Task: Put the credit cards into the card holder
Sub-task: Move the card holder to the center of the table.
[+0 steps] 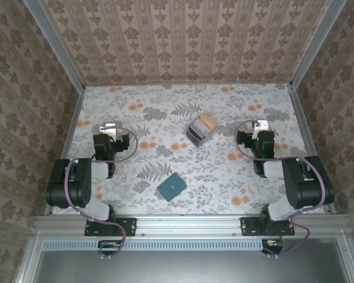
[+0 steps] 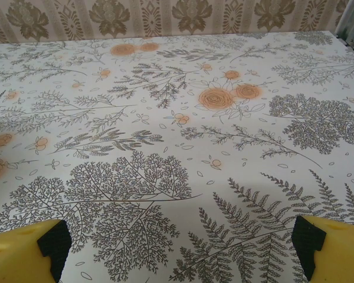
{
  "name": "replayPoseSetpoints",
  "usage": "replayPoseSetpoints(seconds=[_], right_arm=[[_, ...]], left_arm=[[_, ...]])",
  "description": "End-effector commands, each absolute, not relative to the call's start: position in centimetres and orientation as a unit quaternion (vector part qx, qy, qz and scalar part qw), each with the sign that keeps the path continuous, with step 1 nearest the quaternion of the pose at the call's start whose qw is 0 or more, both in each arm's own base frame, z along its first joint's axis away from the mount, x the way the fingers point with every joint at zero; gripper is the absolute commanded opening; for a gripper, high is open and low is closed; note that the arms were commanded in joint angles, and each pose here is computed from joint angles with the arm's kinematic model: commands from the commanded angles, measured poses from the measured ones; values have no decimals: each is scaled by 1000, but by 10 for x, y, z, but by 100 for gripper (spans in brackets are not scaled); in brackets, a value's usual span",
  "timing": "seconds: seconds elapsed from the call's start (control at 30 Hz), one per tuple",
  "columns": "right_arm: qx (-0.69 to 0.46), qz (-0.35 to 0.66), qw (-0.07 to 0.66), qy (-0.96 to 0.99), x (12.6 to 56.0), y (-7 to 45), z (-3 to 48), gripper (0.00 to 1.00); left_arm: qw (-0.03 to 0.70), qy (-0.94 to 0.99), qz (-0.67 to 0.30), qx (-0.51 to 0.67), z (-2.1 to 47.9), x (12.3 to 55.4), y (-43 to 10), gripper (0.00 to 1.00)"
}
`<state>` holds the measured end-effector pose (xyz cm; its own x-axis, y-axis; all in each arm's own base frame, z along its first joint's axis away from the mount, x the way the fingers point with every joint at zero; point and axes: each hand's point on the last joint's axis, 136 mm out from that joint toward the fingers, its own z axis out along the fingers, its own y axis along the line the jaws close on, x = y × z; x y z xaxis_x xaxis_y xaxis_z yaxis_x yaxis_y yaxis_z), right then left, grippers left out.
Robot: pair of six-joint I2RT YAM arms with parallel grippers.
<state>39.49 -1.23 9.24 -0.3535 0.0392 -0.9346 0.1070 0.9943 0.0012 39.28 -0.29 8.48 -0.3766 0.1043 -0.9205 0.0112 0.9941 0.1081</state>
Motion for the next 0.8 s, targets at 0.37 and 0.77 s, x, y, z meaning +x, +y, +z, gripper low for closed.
replayPoseSetpoints(seconds=[0.37, 0.77], right_arm=[[35, -22, 572, 819, 400, -8, 98, 100], [27, -19, 576, 817, 399, -5, 100, 100]], left_arm=[[567, 822, 35, 37, 94, 400, -3, 100], [583, 810, 33, 50, 96, 392, -9, 100]])
